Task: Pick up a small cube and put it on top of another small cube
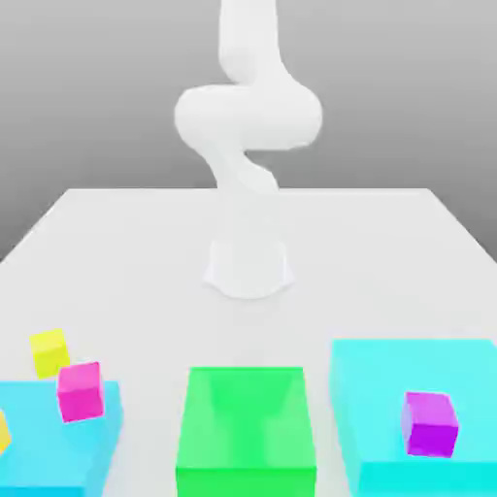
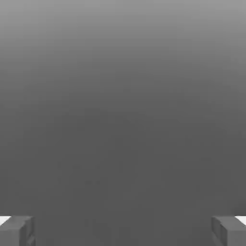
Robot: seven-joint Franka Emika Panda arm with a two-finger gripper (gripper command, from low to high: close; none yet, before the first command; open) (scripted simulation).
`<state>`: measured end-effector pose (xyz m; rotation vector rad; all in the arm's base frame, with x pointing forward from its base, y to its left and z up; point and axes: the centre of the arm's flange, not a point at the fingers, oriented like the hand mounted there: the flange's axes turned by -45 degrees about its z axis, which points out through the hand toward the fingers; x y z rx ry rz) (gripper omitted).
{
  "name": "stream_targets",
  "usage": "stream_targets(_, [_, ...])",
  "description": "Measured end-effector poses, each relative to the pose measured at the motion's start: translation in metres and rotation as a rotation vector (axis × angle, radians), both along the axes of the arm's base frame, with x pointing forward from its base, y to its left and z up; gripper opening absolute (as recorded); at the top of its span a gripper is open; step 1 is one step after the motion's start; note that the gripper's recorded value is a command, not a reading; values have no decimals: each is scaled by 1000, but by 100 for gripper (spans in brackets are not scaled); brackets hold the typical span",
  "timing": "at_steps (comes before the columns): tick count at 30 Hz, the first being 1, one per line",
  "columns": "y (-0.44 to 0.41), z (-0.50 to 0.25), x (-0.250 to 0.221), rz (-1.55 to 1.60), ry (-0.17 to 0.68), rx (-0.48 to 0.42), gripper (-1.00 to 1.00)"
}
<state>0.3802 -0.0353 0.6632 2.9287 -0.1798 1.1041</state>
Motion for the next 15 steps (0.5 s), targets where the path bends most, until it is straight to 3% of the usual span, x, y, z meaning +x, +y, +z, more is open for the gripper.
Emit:
stream_targets(7, [-116, -151, 42, -291, 216, 100, 0])
stream_targets(15, [-230, -325, -9, -628, 440, 243, 0])
